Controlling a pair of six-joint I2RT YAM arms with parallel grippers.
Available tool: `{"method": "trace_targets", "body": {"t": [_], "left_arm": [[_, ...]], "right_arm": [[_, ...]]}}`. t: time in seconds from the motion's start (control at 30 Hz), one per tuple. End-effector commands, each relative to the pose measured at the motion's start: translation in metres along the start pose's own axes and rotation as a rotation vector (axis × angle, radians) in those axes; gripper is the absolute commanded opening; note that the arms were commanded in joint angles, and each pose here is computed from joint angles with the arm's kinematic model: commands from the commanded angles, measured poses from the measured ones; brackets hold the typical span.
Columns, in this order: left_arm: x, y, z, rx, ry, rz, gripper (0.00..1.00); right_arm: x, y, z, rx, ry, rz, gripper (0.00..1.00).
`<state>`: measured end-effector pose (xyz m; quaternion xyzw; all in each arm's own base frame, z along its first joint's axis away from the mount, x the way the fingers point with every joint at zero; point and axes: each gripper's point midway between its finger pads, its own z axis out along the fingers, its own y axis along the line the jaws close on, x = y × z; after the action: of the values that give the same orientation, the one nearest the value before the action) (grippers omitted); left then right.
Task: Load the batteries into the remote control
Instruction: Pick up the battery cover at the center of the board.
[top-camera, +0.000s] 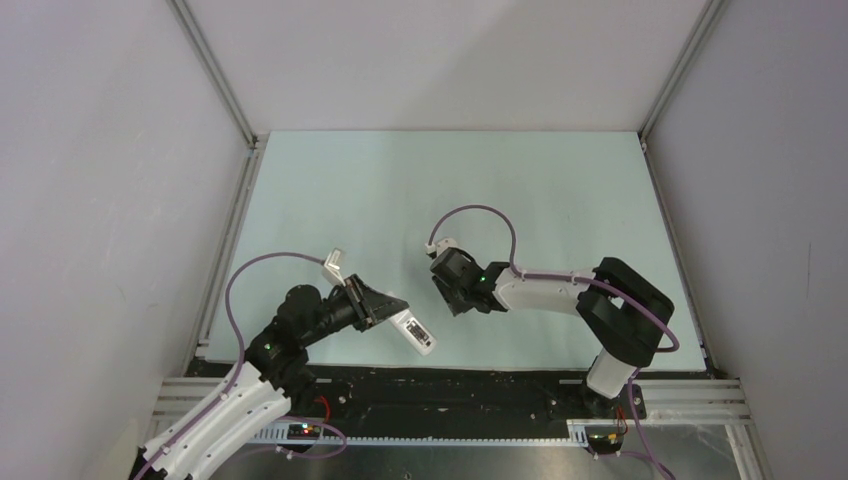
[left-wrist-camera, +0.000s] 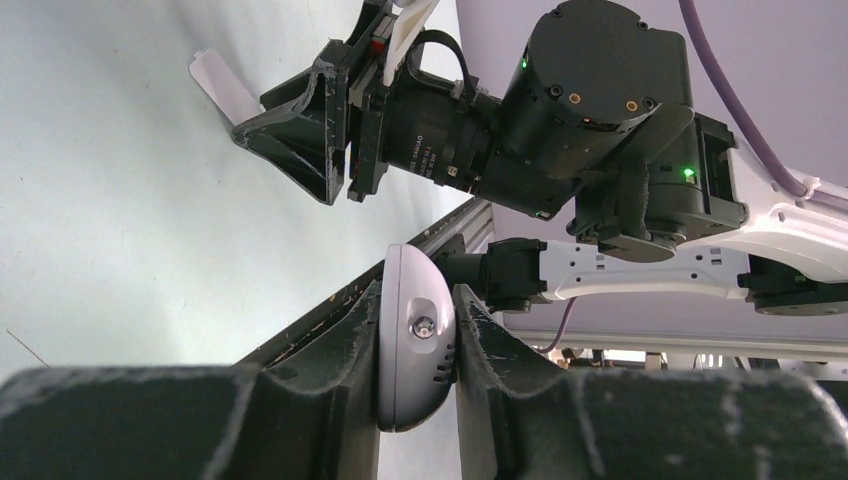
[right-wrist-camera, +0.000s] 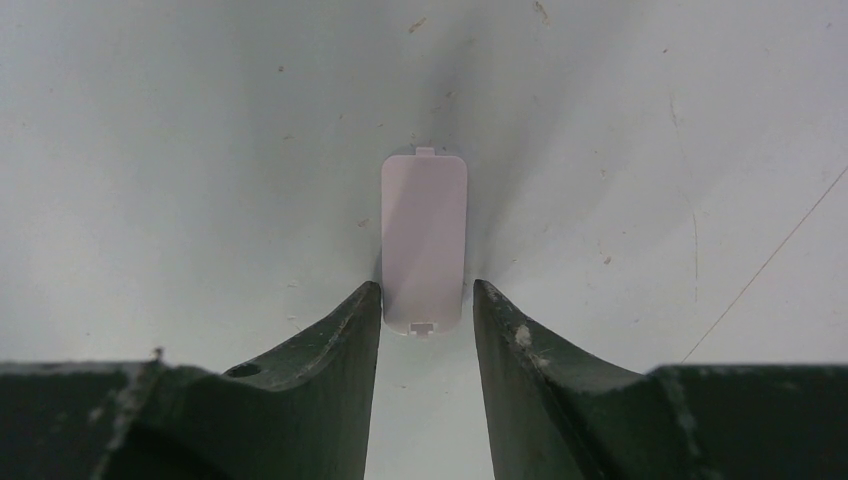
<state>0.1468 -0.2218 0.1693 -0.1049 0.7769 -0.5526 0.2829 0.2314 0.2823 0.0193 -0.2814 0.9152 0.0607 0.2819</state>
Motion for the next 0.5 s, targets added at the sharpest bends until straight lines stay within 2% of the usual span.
{"method": "trace_targets", "body": {"t": [0.0, 0.47], "left_arm": [[-0.011, -0.027, -0.003, 0.069, -0.034, 0.019, 0.0], [-0.011, -0.026, -0.002, 0.065, -0.033, 0.018, 0.0]], "right_arm": [[0.036, -0.009, 0.004, 0.081, 0.124, -0.006, 0.44], [0.048, -0.004, 0.002, 0.084, 0.166, 0.044, 0.41]]}}
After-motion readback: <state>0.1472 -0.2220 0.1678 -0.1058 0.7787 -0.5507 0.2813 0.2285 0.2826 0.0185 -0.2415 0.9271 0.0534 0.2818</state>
